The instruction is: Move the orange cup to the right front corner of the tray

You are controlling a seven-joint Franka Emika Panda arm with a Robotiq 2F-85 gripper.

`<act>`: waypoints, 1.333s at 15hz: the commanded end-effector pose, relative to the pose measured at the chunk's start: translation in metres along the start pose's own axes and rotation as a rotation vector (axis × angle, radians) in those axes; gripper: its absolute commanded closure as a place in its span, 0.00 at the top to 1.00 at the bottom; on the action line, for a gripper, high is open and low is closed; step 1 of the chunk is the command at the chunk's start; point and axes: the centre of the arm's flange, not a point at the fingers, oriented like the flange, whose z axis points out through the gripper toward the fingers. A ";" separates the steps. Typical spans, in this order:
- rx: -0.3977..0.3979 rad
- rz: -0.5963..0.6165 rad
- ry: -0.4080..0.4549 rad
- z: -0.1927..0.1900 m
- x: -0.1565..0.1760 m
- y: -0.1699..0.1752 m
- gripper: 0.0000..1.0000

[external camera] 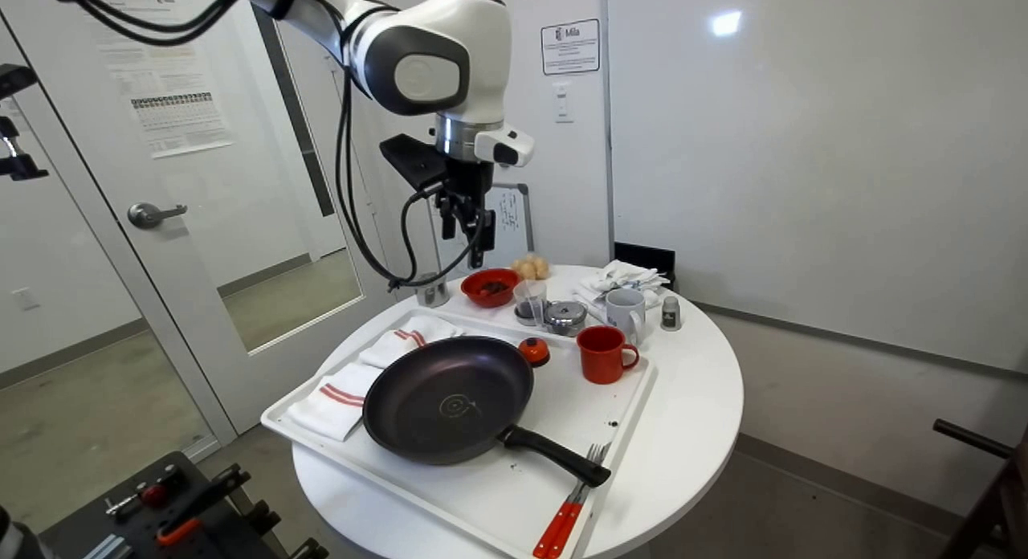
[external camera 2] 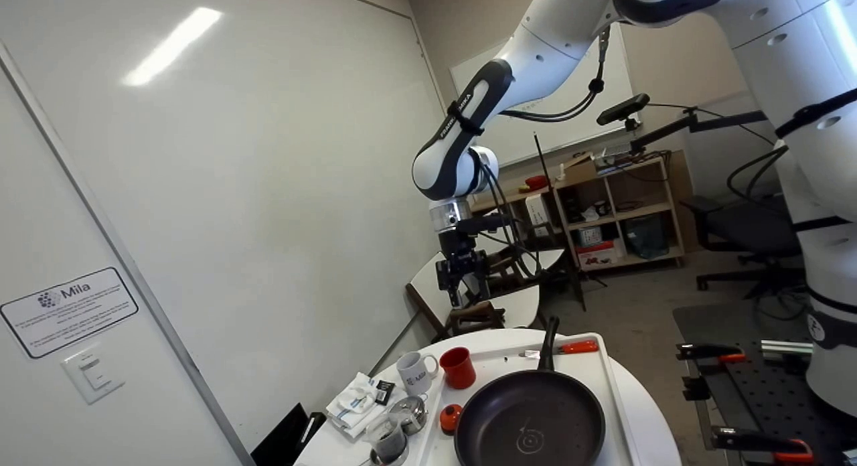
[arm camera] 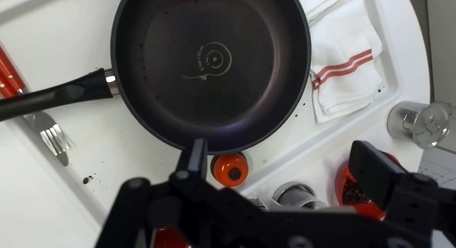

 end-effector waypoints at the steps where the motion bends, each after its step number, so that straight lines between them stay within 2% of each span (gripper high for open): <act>1: -0.004 0.085 0.016 0.003 0.042 0.018 1.00; 8: -0.074 0.219 0.030 0.030 0.085 0.058 1.00; 12: -0.059 0.247 0.027 0.044 0.106 0.074 1.00; 13: -0.042 0.236 0.026 0.046 0.108 0.076 1.00; 14: -0.060 0.234 0.020 0.046 0.087 0.074 1.00; 20: -0.060 0.235 0.015 0.050 0.089 0.076 1.00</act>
